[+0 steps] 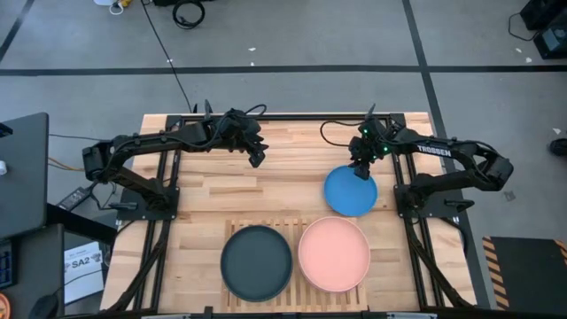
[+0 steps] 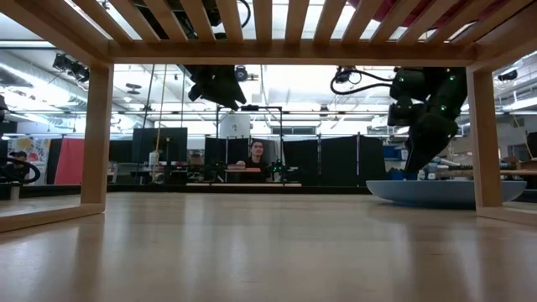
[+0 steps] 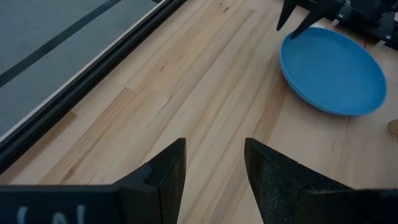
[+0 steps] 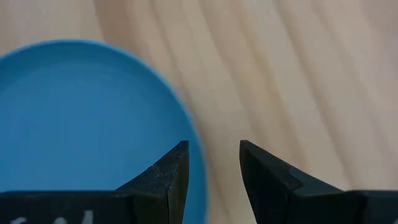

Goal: Place and stack plates onto a shelf
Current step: Stack the blue plate on top of the black plate on the shelf

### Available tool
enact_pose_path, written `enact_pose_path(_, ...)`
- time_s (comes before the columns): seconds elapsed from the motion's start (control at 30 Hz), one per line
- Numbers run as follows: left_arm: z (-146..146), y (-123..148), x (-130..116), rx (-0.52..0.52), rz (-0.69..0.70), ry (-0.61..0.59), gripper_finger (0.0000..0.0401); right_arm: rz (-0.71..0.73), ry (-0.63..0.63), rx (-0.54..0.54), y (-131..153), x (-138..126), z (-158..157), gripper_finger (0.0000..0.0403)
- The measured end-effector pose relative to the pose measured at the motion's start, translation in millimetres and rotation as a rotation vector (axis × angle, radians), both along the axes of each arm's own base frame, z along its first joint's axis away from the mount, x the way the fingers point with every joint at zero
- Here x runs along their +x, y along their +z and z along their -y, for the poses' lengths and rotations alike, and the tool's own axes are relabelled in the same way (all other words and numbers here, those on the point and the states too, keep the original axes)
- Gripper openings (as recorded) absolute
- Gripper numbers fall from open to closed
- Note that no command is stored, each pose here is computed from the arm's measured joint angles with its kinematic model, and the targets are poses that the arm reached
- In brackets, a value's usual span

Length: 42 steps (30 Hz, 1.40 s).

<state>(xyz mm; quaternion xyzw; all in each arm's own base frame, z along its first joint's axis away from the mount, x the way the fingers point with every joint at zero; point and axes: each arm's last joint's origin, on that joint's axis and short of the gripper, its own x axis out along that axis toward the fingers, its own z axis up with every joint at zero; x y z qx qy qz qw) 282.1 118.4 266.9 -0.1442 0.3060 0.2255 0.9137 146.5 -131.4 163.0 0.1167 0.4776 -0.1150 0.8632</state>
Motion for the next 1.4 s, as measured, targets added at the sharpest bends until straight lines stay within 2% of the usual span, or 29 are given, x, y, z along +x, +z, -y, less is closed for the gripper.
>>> enact_pose_path(0.57, 0, 0, 0, 0.000, 0.000, 0.000, 0.0169, 0.018, 0.010, 0.011, -7, -2, -3, 0.0147)
enact_pose_path(0.8, 0, 0, 0, 0.000, 0.000, 0.000, 0.0169, -0.023, 0.001, 0.027, -26, -11, -11, 0.0147)
enact_pose_path(1.0, 0, 0, 0, 0.000, 0.000, 0.000, 0.0169, 0.022, 0.003, -0.009, -21, -6, -7, 0.0142)
enact_pose_path(1.13, 0, 0, 0, 0.000, 0.000, 0.000, 0.0169, 0.026, -0.016, 0.003, -21, -6, -7, 0.0117)
enact_pose_path(1.4, 0, 0, 0, 0.000, 0.000, 0.000, 0.0169, 0.014, -0.039, 0.038, -22, -7, -8, 0.0031)
